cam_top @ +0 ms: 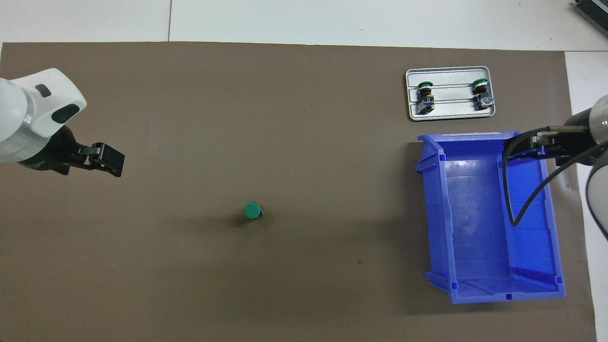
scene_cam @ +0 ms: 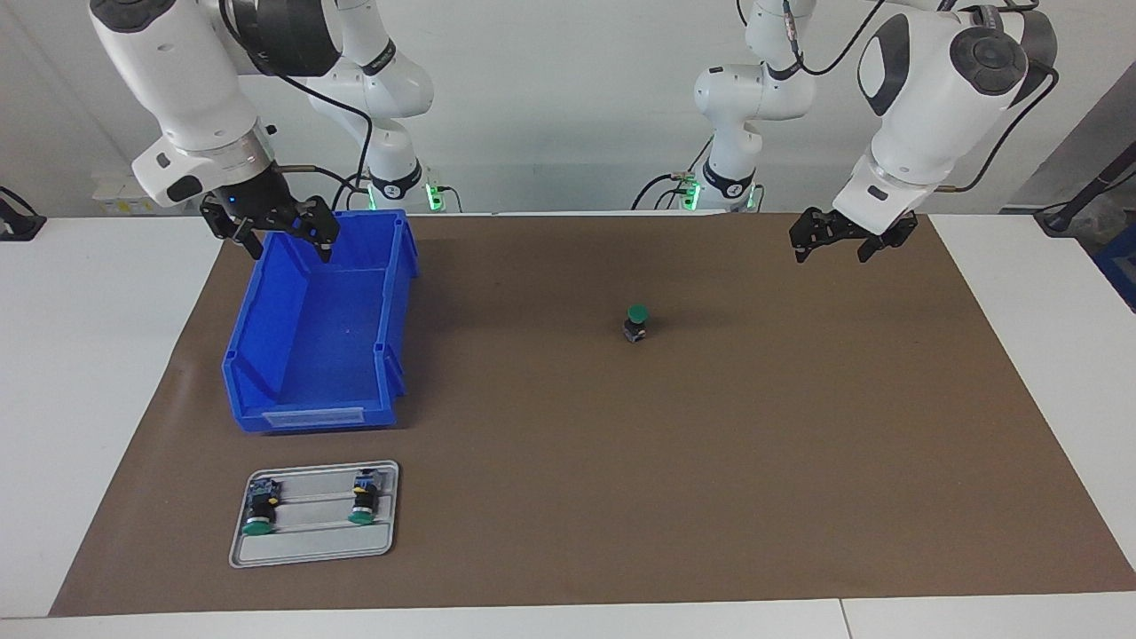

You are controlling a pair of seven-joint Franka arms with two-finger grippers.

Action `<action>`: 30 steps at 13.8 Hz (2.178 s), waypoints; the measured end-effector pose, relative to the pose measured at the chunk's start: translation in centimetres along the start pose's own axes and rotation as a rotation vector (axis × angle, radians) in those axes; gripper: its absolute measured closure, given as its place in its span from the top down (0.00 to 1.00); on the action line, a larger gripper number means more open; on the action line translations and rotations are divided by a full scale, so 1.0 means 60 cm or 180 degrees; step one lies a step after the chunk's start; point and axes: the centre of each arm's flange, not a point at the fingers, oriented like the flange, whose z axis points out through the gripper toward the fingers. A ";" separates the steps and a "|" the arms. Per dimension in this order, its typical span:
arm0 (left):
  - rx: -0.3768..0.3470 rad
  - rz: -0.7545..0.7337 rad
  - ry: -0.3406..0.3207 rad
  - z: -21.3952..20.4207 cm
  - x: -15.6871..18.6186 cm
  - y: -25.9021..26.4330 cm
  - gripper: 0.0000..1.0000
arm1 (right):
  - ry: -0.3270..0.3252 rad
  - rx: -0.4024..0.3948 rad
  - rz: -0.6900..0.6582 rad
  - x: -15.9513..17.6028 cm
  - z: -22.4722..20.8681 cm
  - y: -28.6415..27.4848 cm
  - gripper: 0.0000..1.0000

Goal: Place and press button with both arms
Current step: 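Reach the right gripper from the bin down to the green part, then grasp the green part with the right gripper and lift it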

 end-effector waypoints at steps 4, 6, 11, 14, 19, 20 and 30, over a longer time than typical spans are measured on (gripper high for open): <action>-0.0003 -0.0021 0.0005 -0.001 0.000 -0.006 1.00 | 0.0000 0.0000 0.0000 0.000 0.000 0.000 1.00; -0.0003 -0.0022 0.0004 -0.001 0.000 -0.007 1.00 | 0.0000 0.0000 0.0000 0.000 0.000 0.000 1.00; -0.0014 -0.0122 0.0011 -0.003 -0.001 -0.035 1.00 | -0.0038 -0.0005 -0.0030 -0.005 -0.001 -0.008 1.00; -0.0016 -0.0132 0.0021 -0.006 -0.003 -0.038 1.00 | -0.0002 -0.0004 -0.0081 -0.016 -0.009 -0.053 1.00; -0.0016 -0.0132 0.0022 -0.006 -0.003 -0.038 1.00 | 0.0136 0.0030 0.0326 -0.053 0.001 -0.239 1.00; -0.0016 -0.0132 0.0022 -0.006 -0.003 -0.038 1.00 | 0.0161 0.0047 0.0411 -0.062 0.012 -0.284 1.00; -0.0016 -0.0132 0.0022 -0.006 -0.003 -0.038 1.00 | 0.0266 0.0294 0.1166 -0.148 0.224 -0.669 0.99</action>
